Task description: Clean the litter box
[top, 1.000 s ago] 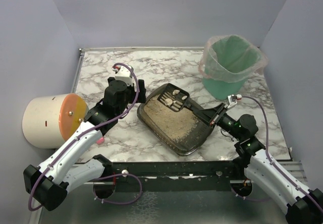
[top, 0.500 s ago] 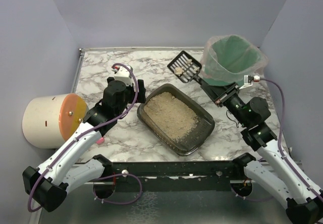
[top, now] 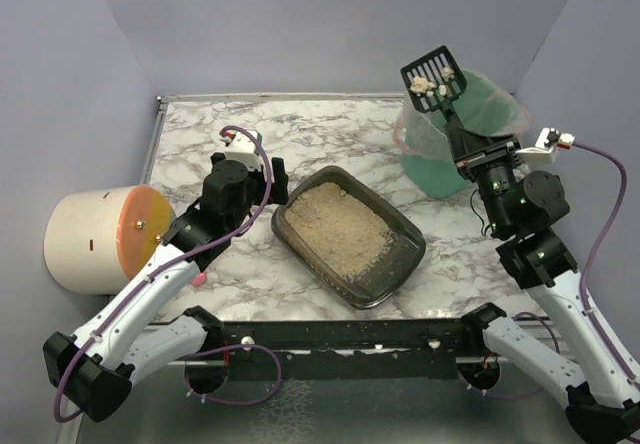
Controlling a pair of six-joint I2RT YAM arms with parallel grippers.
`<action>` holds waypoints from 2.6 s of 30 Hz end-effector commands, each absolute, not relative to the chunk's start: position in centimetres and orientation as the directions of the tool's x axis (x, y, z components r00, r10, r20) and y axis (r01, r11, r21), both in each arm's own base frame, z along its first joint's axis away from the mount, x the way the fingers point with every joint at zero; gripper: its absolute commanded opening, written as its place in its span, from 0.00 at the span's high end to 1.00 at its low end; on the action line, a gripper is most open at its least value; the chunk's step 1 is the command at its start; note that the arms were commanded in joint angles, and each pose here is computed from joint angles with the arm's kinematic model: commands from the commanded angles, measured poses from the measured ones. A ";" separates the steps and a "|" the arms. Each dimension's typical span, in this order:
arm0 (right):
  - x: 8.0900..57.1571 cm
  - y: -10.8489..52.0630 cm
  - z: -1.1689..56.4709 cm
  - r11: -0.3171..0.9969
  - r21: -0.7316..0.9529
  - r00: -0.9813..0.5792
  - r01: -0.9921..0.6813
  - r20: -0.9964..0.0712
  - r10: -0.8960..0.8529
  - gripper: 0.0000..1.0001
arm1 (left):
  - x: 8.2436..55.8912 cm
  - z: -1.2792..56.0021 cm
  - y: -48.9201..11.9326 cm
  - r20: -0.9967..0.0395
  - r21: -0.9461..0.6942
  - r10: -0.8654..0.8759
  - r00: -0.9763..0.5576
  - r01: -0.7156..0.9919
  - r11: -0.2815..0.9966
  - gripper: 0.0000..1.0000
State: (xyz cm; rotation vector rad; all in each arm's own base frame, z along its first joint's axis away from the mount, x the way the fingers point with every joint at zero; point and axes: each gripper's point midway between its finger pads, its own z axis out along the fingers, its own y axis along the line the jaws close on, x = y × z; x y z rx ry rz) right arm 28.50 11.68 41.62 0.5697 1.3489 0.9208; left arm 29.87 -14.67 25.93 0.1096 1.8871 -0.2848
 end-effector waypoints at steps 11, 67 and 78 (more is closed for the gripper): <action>29.3 2.7 42.5 0.811 0.555 0.242 0.183 -0.825 0.511 1.00 | 28.9 26.7 -15.7 -0.944 -0.173 -0.082 -0.319 0.269 0.947 0.01; 23.9 17.5 39.8 0.803 0.287 -0.381 -0.523 -0.921 0.081 0.99 | 28.8 24.3 -17.2 -0.928 -0.115 -0.005 -0.373 0.271 0.956 0.01; 19.5 18.4 29.7 0.769 0.417 -0.695 -0.484 -0.717 -0.049 1.00 | 28.6 19.0 -17.2 -0.845 -0.110 0.014 -0.534 0.199 0.974 0.01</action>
